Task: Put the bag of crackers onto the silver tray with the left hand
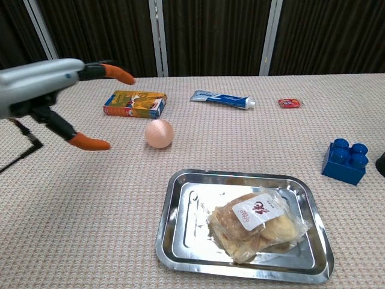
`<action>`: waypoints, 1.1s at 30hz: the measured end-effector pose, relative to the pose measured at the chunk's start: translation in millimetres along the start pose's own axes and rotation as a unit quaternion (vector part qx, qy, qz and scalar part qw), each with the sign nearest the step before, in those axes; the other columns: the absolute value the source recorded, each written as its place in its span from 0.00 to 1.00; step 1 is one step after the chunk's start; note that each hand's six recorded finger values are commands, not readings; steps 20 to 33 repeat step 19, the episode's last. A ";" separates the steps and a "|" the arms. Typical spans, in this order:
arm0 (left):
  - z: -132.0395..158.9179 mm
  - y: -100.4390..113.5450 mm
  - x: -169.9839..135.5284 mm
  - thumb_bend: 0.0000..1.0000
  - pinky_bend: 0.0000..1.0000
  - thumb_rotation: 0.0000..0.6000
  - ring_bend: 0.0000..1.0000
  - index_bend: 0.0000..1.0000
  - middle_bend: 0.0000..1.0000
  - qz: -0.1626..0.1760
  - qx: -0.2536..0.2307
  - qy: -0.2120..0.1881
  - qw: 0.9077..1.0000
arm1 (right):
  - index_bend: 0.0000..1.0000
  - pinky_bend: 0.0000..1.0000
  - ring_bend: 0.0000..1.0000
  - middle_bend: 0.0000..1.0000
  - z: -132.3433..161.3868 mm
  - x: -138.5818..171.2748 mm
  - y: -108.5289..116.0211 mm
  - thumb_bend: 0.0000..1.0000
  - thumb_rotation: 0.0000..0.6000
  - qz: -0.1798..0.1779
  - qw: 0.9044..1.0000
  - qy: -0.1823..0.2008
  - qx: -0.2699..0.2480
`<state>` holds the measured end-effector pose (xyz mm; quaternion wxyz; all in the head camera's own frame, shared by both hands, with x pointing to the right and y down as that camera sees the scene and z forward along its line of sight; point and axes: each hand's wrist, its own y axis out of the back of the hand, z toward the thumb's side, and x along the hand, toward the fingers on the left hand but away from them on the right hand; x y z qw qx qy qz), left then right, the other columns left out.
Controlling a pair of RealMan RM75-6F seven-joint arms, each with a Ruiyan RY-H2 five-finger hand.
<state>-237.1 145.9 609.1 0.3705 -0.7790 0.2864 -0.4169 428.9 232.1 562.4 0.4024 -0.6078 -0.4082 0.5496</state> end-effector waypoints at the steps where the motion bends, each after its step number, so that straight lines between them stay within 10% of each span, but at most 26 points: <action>1: -7.0 3.4 -7.2 0.02 0.00 0.82 0.00 0.16 0.00 0.004 0.003 0.010 1.000 | 0.14 0.10 0.00 0.08 0.1 -0.5 -0.4 0.00 1.00 0.000 1.000 0.001 -0.001; 19: -90.1 25.5 -154.1 0.03 0.00 0.82 0.00 0.18 0.00 0.083 0.045 0.149 0.984 | 0.14 0.10 0.00 0.08 5.2 -5.2 -2.8 0.00 1.00 0.001 1.000 0.014 -0.003; 33: -90.1 25.5 -154.1 0.03 0.00 0.82 0.00 0.18 0.00 0.083 0.045 0.149 0.984 | 0.14 0.10 0.00 0.08 5.2 -5.2 -2.8 0.00 1.00 0.001 1.000 0.014 -0.003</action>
